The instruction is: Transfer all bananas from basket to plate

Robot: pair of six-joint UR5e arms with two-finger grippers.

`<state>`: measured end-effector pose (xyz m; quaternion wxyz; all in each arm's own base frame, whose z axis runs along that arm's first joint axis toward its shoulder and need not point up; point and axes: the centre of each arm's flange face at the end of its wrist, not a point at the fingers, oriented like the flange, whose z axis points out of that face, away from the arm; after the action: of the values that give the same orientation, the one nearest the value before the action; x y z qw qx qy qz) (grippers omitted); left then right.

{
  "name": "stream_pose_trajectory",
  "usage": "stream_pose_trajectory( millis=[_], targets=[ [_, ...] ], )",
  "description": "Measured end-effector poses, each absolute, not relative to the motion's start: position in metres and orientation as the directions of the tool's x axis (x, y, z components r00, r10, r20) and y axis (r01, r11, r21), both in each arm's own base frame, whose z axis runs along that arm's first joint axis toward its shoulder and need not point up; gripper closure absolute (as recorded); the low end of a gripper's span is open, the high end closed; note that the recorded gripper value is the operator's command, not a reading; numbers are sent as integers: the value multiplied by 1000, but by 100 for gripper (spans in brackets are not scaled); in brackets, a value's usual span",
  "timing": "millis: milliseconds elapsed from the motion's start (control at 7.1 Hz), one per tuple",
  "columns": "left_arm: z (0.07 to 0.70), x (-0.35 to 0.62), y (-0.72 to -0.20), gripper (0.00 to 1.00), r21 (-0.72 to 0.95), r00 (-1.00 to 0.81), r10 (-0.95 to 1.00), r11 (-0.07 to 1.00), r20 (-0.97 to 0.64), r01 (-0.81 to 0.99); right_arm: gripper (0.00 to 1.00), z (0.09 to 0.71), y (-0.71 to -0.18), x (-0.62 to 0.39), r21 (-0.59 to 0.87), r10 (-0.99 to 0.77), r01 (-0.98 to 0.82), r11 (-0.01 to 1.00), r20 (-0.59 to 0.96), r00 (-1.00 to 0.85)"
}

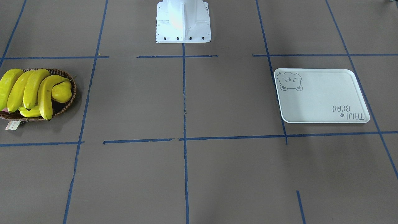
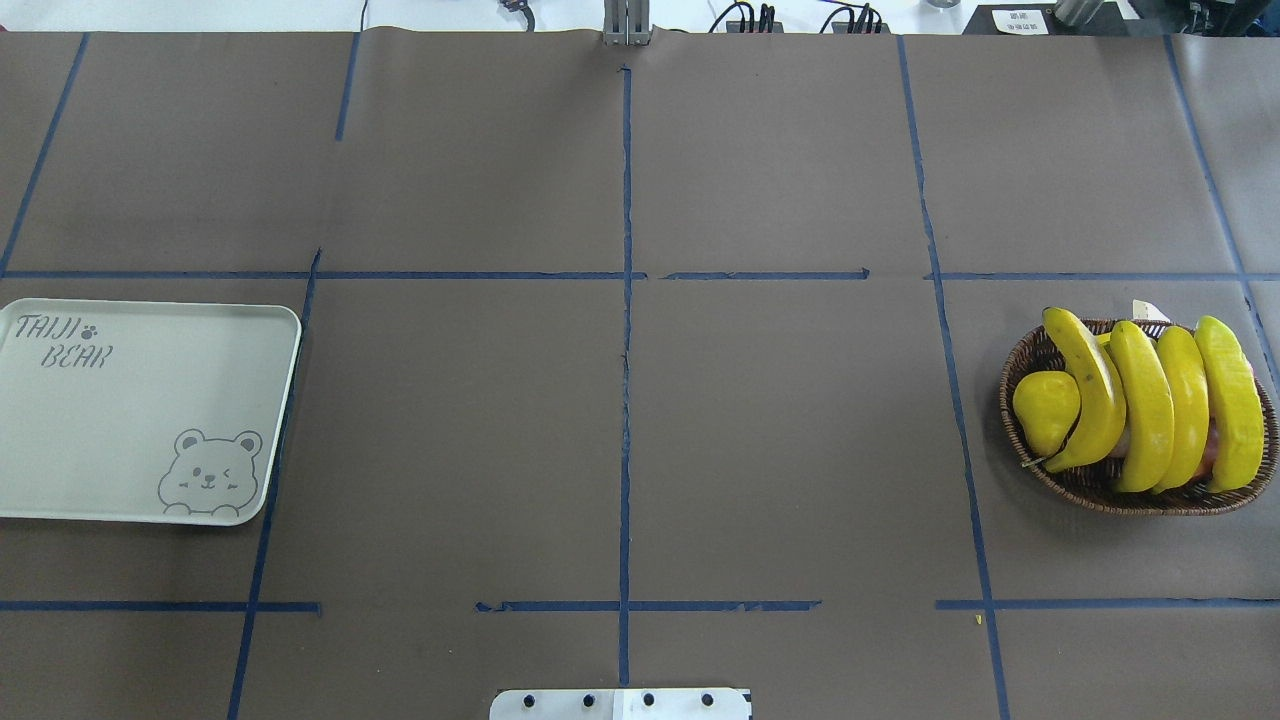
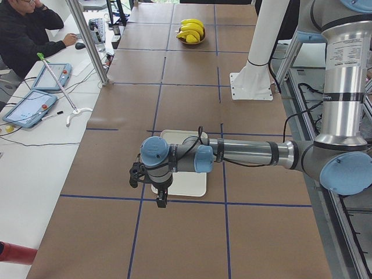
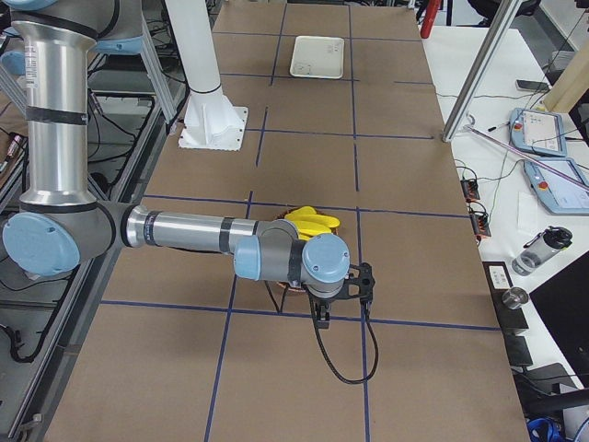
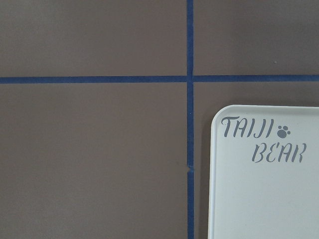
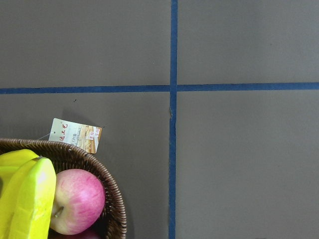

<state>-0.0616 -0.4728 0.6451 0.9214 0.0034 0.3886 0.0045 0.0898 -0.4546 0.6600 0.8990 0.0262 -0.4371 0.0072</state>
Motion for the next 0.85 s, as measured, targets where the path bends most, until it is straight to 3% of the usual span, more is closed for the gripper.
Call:
stream_pose_trajectory(
  millis=[846],
  targets=[
    [645, -62, -473, 0, 8, 698, 9, 1000, -716, -5, 0, 658, -457, 90, 46, -14, -36, 998, 786, 618]
  ],
)
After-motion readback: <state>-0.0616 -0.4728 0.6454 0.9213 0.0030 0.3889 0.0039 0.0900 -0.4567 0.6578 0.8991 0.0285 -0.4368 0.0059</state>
